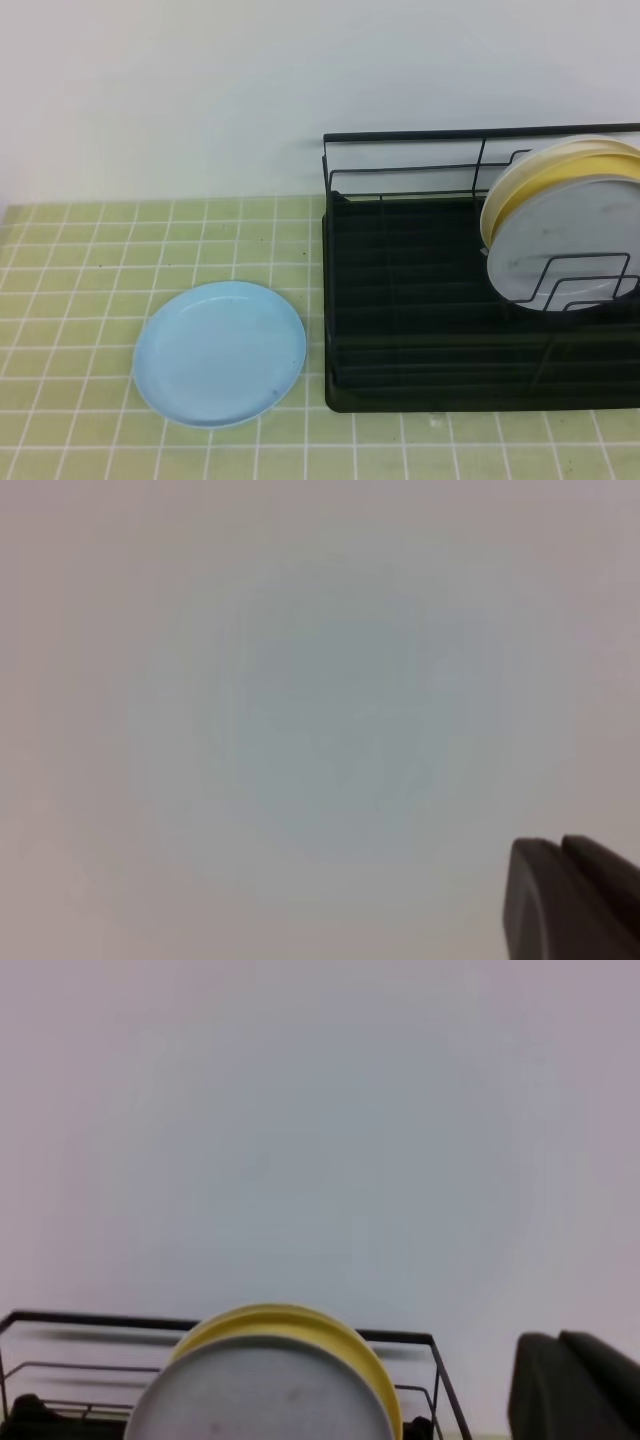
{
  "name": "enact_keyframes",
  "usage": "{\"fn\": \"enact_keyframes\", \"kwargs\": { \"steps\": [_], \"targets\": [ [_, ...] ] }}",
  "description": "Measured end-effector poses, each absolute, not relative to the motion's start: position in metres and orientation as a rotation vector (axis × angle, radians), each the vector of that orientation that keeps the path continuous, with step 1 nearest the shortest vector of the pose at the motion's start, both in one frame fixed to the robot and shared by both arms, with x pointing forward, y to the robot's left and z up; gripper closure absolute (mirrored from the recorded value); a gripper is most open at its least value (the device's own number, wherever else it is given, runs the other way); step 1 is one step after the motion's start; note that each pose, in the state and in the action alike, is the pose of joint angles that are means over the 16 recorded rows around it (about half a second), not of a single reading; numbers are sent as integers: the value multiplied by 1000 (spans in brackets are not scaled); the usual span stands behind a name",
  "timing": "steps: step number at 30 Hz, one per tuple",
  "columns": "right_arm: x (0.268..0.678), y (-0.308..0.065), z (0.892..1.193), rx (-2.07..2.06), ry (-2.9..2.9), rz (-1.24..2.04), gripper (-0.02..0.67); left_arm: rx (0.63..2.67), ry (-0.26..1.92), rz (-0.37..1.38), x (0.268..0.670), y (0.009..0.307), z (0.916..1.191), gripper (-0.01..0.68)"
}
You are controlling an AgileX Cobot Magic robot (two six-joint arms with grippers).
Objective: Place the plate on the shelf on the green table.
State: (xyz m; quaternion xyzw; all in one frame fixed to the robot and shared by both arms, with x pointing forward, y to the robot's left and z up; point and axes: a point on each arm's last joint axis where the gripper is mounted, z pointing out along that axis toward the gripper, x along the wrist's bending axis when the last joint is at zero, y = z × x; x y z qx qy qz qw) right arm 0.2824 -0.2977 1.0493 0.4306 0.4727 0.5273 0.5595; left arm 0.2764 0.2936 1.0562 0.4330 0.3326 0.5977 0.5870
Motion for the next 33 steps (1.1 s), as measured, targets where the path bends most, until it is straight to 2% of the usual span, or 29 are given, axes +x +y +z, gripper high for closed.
{"fn": "enact_keyframes", "kwargs": {
  "steps": [7,15,22,29,33],
  "targets": [
    [300,-297,1054,1152,1339,1103,650,1018,902,1330,277,298,1058,675],
    [336,-293,1027,1357,1659,927,649,986,1151,1167,279,304,1074,675],
    [353,-287,1011,1431,1823,900,650,965,1328,980,289,303,1084,675],
    [357,-282,1010,1424,1857,946,650,1065,1465,832,308,298,1085,672],
    [356,-281,1010,1437,1861,972,650,1179,1534,747,322,292,1087,646]
  ]
}}
